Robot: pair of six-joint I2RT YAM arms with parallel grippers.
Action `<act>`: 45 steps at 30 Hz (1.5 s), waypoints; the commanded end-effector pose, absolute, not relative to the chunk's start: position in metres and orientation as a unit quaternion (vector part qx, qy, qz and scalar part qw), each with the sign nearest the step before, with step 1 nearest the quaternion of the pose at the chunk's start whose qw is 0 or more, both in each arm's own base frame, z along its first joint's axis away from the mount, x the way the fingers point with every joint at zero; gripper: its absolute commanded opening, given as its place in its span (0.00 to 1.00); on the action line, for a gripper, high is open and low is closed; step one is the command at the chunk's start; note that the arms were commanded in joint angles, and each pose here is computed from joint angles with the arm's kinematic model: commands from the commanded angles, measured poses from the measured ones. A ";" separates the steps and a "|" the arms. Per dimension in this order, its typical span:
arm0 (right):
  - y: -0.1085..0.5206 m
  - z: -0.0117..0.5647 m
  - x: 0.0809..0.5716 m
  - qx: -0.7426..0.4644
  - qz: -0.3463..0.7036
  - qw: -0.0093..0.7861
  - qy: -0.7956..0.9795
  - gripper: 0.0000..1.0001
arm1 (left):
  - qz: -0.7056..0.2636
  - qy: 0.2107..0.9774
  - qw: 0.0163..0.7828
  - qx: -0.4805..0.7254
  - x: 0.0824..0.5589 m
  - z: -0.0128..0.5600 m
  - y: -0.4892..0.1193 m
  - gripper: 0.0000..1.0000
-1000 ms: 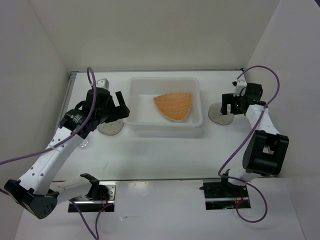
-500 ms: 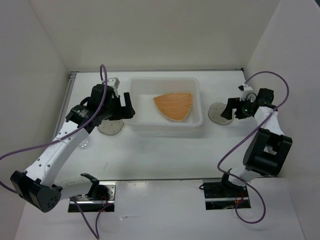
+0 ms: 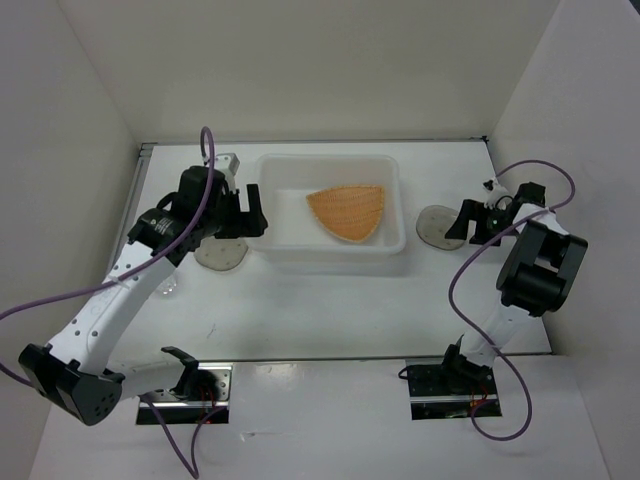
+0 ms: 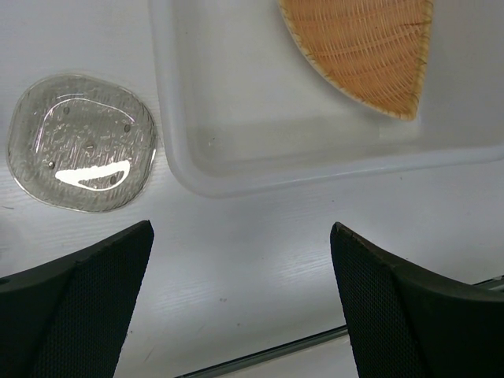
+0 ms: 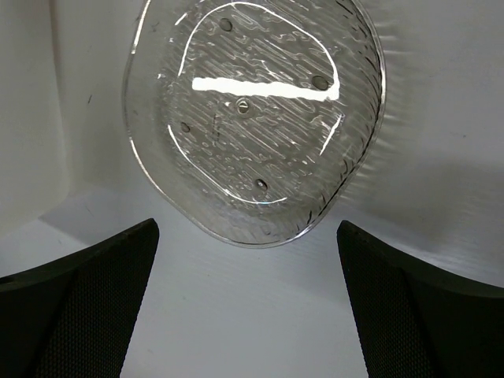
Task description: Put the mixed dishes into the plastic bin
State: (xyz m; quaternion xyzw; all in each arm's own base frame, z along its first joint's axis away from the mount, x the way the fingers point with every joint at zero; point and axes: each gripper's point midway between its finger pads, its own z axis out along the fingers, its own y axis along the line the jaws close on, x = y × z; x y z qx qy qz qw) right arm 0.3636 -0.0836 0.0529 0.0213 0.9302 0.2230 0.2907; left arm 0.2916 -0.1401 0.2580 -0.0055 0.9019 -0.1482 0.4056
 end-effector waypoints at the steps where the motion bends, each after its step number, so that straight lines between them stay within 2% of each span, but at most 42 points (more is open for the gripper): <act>1: -0.096 0.050 0.377 0.033 0.199 0.293 0.934 0.98 | -0.140 0.893 0.428 -0.008 0.292 0.271 -0.130 0.99; 8: -0.095 0.017 0.374 0.049 0.220 0.250 0.942 0.98 | -0.142 0.899 0.414 -0.033 0.282 0.256 -0.125 0.99; 11: -0.093 0.005 0.375 0.054 0.233 0.236 0.942 0.92 | -0.145 0.901 0.407 -0.044 0.279 0.250 -0.124 0.99; 17: -0.090 -0.014 0.380 0.066 0.260 0.214 0.939 0.61 | -0.154 0.899 0.404 -0.063 0.276 0.249 -0.125 0.99; 18: -0.090 -0.015 0.382 0.066 0.266 0.215 0.938 0.50 | -0.150 0.901 0.401 -0.068 0.275 0.248 -0.123 0.99; 20: -0.089 -0.014 0.385 0.074 0.271 0.215 0.935 0.36 | -0.152 0.895 0.412 -0.076 0.273 0.254 -0.120 0.99; 21: -0.091 -0.012 0.388 0.072 0.270 0.219 0.935 0.23 | -0.147 0.897 0.409 -0.082 0.273 0.250 -0.118 0.99; 25: -0.094 -0.013 0.390 0.093 0.264 0.209 0.937 0.00 | -0.142 0.895 0.410 -0.101 0.269 0.248 -0.111 0.99; 31: -0.120 0.048 0.383 0.101 0.240 0.274 0.926 0.00 | -0.137 0.885 0.425 -0.131 0.267 0.254 -0.103 0.99; 36: -0.114 0.164 0.378 0.017 0.194 0.393 0.899 0.00 | -0.129 0.876 0.439 -0.150 0.266 0.258 -0.095 0.99; 40: -0.092 0.279 0.382 -0.077 0.207 0.505 0.835 0.00 | -0.127 0.877 0.436 -0.160 0.266 0.254 -0.094 0.99; 43: -0.046 0.327 0.399 -0.120 0.275 0.518 0.801 0.00 | -0.132 0.874 0.438 -0.165 0.266 0.258 -0.095 0.99; 45: -0.010 0.329 0.418 -0.148 0.319 0.501 0.791 0.00 | -0.117 0.874 0.444 -0.156 0.266 0.260 -0.090 0.99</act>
